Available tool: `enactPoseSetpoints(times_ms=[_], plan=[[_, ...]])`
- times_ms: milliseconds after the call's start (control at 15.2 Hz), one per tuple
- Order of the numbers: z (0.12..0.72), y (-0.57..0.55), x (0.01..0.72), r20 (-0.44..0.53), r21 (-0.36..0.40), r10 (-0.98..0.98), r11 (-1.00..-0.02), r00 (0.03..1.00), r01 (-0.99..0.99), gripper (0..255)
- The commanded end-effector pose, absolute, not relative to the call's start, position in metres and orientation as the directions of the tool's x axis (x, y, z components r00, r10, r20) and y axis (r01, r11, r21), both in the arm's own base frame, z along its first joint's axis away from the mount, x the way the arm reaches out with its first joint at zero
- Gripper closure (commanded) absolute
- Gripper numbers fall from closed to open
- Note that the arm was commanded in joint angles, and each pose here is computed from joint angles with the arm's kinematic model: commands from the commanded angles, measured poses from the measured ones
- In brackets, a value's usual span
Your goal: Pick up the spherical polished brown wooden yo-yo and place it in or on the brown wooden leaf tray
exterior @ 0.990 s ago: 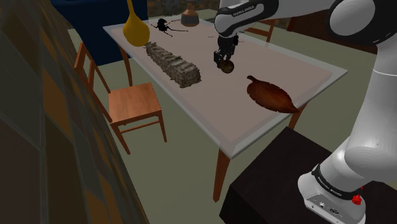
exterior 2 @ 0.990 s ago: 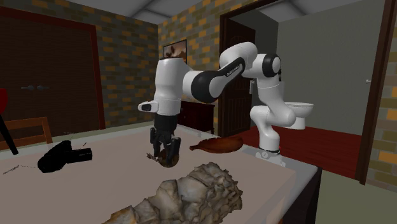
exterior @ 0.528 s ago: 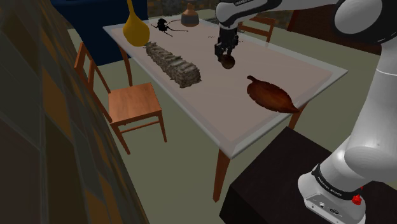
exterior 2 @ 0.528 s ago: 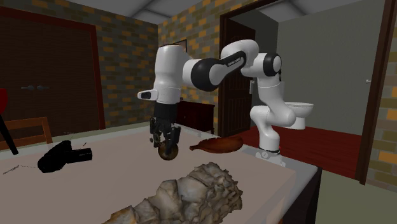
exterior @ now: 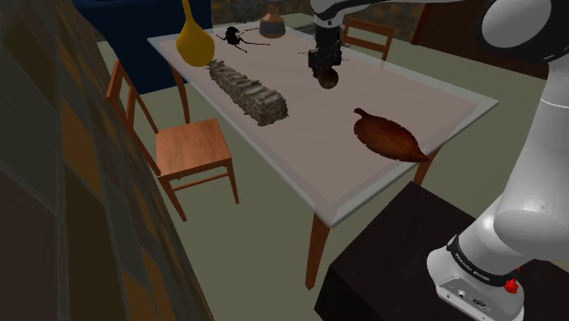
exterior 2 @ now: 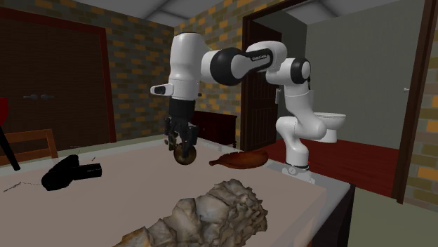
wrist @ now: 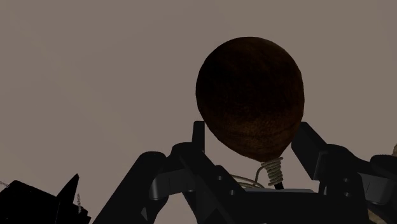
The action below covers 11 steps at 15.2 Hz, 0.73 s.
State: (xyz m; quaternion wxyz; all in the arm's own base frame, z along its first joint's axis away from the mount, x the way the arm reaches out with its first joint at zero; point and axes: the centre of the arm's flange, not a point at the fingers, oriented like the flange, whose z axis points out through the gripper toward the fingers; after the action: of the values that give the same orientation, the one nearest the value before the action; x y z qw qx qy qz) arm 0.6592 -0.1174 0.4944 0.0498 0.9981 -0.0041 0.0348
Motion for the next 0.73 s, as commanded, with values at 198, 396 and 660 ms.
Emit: enactPoseSetpoints(times_ms=[198, 396, 660], plan=[[0.508, -0.115, 0.632, 0.070, 0.099, -0.005, -0.995, 0.998, -0.012, 255], [0.507, -0.112, 0.593, 0.070, 0.099, -0.005, -0.995, 0.998, -0.012, 255], [0.507, -0.107, 0.540, 0.070, 0.099, -0.005, -0.995, 0.998, -0.012, 255]])
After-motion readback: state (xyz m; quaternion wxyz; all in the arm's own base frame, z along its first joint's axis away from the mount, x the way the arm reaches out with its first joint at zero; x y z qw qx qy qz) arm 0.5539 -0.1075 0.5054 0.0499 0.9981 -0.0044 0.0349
